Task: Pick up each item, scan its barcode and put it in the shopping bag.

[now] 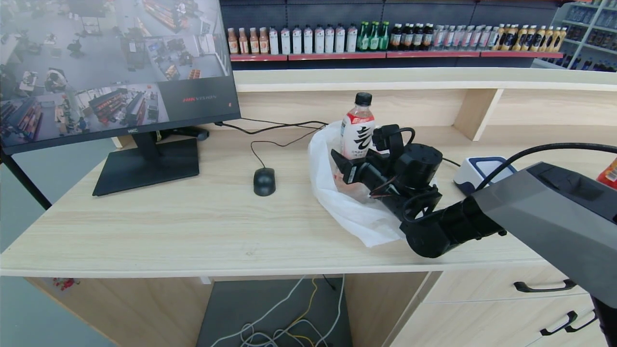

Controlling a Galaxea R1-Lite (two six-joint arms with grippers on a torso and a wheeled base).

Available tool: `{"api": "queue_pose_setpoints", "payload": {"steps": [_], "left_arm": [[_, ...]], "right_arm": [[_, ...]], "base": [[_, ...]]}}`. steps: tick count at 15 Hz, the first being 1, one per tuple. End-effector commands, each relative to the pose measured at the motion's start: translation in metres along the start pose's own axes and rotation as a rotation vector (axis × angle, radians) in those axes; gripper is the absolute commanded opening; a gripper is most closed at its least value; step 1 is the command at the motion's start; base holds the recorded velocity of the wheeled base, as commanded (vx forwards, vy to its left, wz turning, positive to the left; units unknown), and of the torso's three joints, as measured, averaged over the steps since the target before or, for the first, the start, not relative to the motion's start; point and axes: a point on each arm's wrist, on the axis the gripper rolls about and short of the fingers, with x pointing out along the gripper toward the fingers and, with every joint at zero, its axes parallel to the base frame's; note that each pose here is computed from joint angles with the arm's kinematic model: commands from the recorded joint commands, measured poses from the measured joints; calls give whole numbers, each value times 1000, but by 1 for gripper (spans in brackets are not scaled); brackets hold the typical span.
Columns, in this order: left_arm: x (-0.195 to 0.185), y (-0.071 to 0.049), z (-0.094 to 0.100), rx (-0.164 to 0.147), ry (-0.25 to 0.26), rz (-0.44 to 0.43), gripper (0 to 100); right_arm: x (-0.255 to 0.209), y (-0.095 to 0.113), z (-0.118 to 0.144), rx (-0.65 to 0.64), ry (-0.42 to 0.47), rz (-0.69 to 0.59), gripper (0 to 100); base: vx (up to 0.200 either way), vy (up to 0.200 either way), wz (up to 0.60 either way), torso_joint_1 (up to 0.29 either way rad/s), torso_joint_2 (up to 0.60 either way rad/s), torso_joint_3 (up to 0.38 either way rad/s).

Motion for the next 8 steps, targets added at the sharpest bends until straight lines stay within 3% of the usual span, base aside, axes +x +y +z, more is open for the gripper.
{"api": "queue_pose_setpoints", "payload": {"steps": [1, 8], "left_arm": [[0, 0, 0, 0, 0, 1, 100], [0, 0, 0, 0, 0, 1, 100]], "right_arm": [[-3, 1, 3, 4, -19, 4, 100], [-6, -2, 5, 4, -29, -1, 100]], "base": [[0, 0, 0, 0, 0, 0], [0, 0, 0, 0, 0, 0]]}}
